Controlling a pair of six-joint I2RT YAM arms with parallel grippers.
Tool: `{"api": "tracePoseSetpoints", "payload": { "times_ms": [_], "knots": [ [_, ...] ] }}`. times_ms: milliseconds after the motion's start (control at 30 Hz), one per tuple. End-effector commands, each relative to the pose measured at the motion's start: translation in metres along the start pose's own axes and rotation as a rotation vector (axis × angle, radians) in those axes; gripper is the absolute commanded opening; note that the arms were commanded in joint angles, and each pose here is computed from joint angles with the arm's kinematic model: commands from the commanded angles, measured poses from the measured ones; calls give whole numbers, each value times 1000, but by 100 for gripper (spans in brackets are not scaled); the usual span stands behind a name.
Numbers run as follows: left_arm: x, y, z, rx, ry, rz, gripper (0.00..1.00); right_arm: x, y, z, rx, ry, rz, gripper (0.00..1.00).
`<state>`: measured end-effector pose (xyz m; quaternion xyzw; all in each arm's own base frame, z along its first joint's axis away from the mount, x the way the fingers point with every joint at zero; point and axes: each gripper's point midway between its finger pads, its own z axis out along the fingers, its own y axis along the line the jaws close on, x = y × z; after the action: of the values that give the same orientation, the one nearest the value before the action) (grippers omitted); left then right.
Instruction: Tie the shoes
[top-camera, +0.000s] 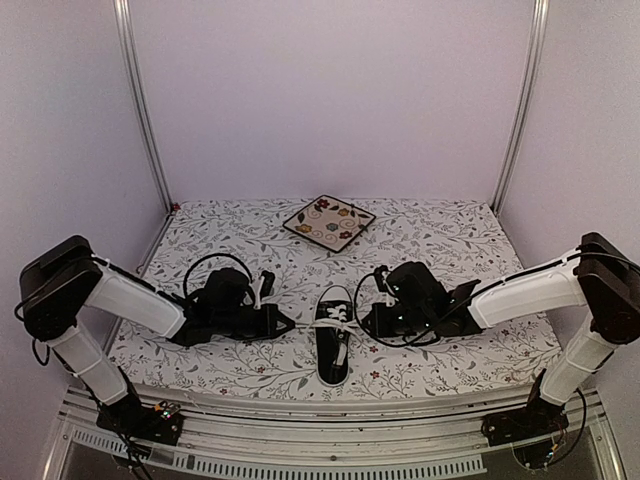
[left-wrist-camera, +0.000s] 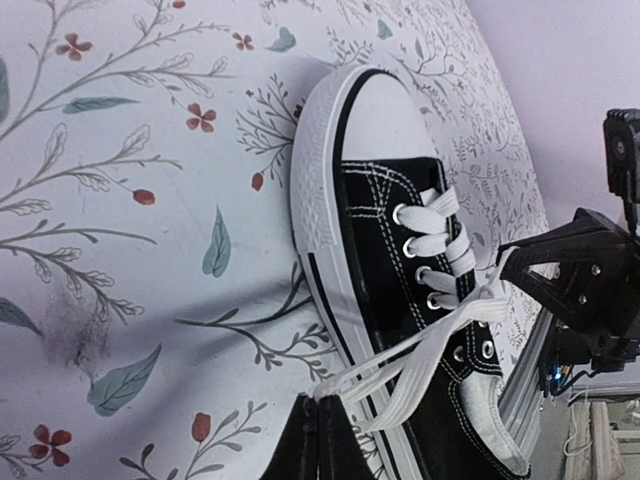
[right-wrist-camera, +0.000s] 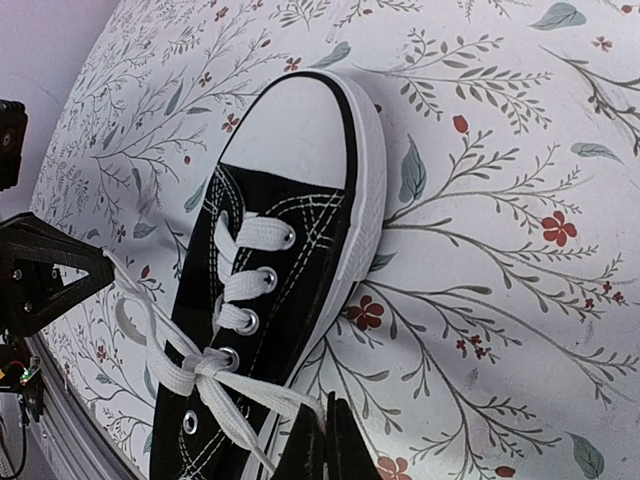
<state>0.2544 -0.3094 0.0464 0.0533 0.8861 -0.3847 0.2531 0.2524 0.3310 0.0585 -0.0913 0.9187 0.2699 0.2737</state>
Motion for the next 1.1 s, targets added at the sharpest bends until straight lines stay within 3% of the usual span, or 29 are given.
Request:
{"api": "tracePoseSetpoints", "payload": {
  "times_ms": [0, 633, 833, 933, 1000, 1067],
  "knots": [
    [-8, 27, -8, -87, -47, -37, 0, -4, -20, -6, 52, -20, 33, 2],
    [-4, 49, -15, -144, -63, -81, 0, 5, -37, -4, 67, -11, 77, 2],
    [-10, 20, -13, -8, -51, -8, 0, 1, -17, -7, -37, -14, 35, 5],
    [-20, 6, -18, 22, -73, 28, 46, -3, -11, -14, -59, -21, 10, 37],
    [-33, 5, -29, 1, -134, 45, 64, -5, -13, -21, -55, -39, 11, 54],
    [-45, 2, -43, -15, -191, 70, 72, -8, -17, -28, -48, -55, 20, 67]
  ]
}}
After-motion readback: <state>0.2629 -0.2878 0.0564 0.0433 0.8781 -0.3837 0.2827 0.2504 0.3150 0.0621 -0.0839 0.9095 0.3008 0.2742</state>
